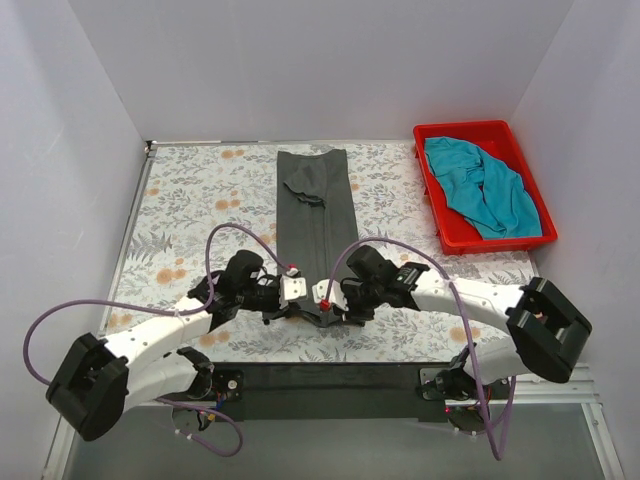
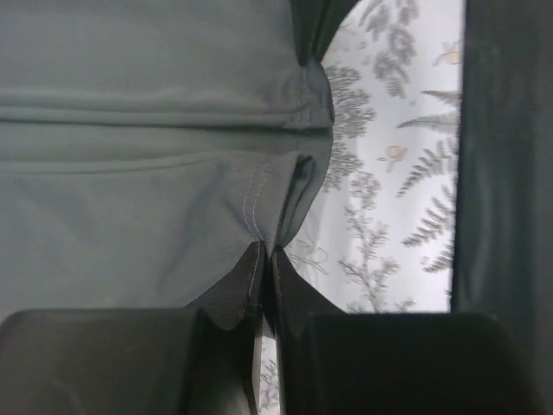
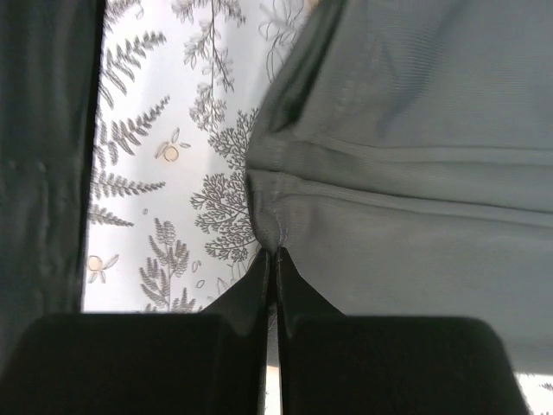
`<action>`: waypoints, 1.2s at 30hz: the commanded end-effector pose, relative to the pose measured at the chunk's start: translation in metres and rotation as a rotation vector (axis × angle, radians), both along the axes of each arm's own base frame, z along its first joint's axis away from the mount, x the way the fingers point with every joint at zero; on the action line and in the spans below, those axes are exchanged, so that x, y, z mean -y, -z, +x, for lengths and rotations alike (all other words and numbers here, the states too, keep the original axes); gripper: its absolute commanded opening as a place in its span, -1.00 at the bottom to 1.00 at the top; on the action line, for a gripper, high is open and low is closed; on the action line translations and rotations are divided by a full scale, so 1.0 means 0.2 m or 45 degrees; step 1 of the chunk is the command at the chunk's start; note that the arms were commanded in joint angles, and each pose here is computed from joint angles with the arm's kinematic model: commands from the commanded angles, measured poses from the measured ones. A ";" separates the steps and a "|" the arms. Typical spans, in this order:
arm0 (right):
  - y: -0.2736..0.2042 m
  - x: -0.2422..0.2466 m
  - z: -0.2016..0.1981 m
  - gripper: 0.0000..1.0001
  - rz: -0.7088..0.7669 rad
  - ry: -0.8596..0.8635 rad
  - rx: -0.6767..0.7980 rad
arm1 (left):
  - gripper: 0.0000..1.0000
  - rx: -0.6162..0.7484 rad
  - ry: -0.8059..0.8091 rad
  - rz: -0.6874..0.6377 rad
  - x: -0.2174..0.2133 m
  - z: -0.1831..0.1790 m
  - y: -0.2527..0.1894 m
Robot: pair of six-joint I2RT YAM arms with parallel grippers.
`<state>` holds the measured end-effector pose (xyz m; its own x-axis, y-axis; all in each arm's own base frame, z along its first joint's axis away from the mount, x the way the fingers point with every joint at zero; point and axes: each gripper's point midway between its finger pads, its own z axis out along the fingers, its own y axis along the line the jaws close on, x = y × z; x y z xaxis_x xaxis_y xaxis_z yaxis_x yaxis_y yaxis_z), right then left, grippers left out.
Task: Fold and stack the t-shirts
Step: Fold the tshirt
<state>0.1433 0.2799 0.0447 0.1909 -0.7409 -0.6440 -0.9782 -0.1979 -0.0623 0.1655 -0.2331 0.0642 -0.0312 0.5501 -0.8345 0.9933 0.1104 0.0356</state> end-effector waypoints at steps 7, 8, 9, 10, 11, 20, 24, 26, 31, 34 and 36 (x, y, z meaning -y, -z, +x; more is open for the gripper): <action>-0.32 -0.07 0.18 -0.97 0.141 0.082 0.119 | -1.00 0.181 0.037 -0.063 0.00 0.11 -0.28; -0.31 -0.07 0.21 -0.97 0.129 0.088 0.117 | -1.00 0.198 0.016 -0.067 0.00 0.15 -0.29; -0.33 -0.07 0.26 -0.97 0.132 0.105 0.123 | -1.00 0.239 -0.019 -0.080 -0.03 0.23 -0.31; -0.38 -0.10 0.31 -0.97 0.157 0.088 0.169 | -1.00 0.229 -0.033 -0.070 -0.04 0.28 -0.29; -0.37 -0.10 0.34 -0.97 0.148 0.083 0.177 | -1.00 0.253 -0.065 -0.085 -0.06 0.35 -0.32; -0.41 -0.15 0.74 -0.97 0.158 0.070 0.322 | -1.00 0.423 -0.130 -0.107 -0.09 0.79 -0.37; -0.44 -0.18 0.92 -0.97 0.168 0.049 0.401 | -1.00 0.439 -0.157 -0.104 -0.10 0.98 -0.34; -0.40 -0.18 1.00 -0.97 0.151 0.053 0.401 | -1.00 0.487 -0.173 -0.109 -0.10 1.09 -0.38; -0.39 -0.18 1.21 -0.97 0.159 0.073 0.450 | -1.00 0.499 -0.179 -0.098 -0.10 1.25 -0.34; -0.33 -0.18 1.30 -0.97 0.142 0.085 0.450 | -1.00 0.502 -0.189 -0.084 -0.11 1.33 -0.29; -0.32 -0.19 1.37 -0.97 0.146 0.091 0.460 | -1.00 0.501 -0.207 -0.078 -0.14 1.39 -0.27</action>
<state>0.3967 0.3104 0.0931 0.3111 -0.7175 -0.6232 -0.9279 -0.0875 -0.3625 0.4222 -0.2077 0.0991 0.1373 0.5257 -0.8395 0.9031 0.2816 0.3240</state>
